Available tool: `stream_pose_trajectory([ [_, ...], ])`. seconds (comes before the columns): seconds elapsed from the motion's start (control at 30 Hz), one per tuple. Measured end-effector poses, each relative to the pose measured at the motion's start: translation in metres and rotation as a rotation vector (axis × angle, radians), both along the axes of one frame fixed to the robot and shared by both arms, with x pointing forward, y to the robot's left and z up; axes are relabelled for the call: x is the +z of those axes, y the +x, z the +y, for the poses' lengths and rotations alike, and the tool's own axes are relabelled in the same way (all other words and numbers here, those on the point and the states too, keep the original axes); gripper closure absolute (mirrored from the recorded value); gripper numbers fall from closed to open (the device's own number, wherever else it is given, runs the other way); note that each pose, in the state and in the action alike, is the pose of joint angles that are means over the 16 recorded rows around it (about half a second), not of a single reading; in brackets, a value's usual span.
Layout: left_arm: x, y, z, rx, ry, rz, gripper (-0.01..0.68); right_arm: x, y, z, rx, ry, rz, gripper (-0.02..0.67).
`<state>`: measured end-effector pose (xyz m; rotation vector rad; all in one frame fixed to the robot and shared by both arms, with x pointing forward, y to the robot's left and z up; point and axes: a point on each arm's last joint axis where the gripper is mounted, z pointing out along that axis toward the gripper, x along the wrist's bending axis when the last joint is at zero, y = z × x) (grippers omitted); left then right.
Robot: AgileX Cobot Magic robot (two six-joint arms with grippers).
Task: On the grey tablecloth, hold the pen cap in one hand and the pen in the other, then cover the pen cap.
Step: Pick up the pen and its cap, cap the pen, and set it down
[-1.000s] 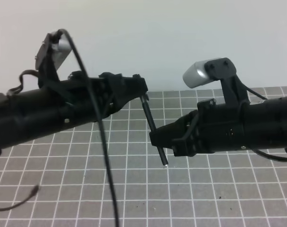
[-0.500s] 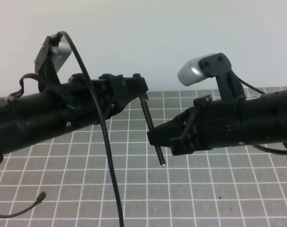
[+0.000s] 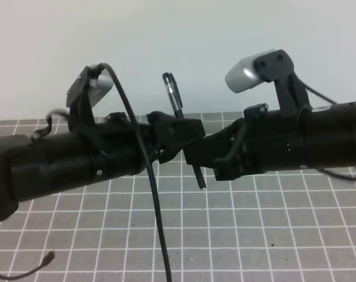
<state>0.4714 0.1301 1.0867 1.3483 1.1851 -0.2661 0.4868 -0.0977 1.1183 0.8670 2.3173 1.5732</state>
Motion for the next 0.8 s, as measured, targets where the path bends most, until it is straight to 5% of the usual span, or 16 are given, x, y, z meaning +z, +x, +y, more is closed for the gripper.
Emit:
stream_pose_trajectory([
  [0.23, 0.008, -0.002, 0.009, 0.008, 0.0, -0.036, 0.16, 0.002, 0.003, -0.004, -0.028, 0.004, 0.009, 0.581],
  [0.4, 0.024, -0.005, 0.027, 0.054, -0.017, -0.097, 0.137, -0.002, 0.007, -0.013, -0.066, -0.01, 0.038, 0.581],
  [0.57, 0.041, -0.015, 0.048, 0.083, 0.005, -0.188, 0.202, -0.013, 0.012, -0.026, -0.097, -0.064, 0.07, 0.581],
  [0.8, 0.045, -0.034, 0.067, 0.041, 0.2, -0.265, 0.417, -0.033, 0.015, -0.043, -0.12, -0.171, 0.129, 0.581],
])
